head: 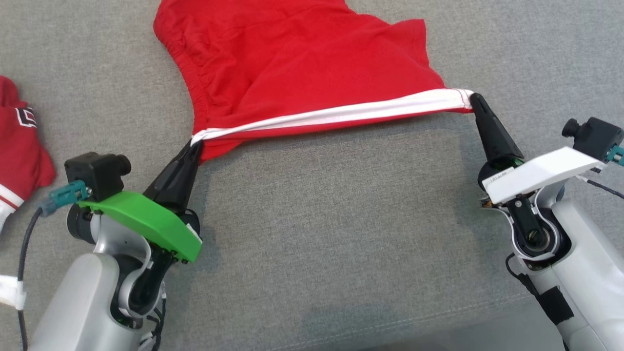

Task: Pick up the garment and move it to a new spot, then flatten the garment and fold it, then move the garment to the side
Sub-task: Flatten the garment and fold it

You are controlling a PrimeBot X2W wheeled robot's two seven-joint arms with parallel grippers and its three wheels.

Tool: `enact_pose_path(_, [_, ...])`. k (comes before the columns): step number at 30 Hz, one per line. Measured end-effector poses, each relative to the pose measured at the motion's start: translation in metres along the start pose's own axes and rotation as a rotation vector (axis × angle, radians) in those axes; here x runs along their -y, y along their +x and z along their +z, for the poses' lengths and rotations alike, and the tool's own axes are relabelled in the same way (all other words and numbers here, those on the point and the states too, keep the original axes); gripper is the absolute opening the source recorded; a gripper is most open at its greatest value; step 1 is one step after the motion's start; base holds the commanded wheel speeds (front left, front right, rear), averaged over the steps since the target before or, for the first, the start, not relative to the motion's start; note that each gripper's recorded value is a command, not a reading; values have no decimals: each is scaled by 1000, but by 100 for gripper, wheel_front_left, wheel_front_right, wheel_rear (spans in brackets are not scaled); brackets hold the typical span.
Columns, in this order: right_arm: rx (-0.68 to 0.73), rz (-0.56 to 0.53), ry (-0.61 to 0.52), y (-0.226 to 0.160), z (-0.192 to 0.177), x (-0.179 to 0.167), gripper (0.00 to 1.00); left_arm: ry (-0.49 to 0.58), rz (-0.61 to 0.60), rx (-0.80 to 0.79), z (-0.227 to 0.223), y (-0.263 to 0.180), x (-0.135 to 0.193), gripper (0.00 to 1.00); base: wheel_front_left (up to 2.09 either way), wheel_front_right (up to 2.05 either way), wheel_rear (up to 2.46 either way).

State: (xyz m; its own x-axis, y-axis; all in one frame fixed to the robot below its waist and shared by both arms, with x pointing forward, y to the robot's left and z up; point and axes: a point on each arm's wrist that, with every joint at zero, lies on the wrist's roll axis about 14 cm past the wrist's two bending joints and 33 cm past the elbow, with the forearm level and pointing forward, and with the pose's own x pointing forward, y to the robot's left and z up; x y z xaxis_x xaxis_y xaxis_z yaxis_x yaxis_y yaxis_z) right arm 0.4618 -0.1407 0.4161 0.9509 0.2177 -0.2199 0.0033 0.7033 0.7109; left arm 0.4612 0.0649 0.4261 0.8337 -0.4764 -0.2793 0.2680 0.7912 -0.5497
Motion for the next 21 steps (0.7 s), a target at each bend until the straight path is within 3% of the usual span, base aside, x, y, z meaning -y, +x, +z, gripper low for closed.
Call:
enact_pose_path(13, [-38, -66, -18, -57, -18, 25, 0, -68, 7, 125, -17, -49, 16, 0, 0, 0, 0])
enact_pose_path(21, [-90, -114, 7, -101, -40, 37, 0, -75, 19, 102, -51, -91, 27, 0, 0, 0, 0])
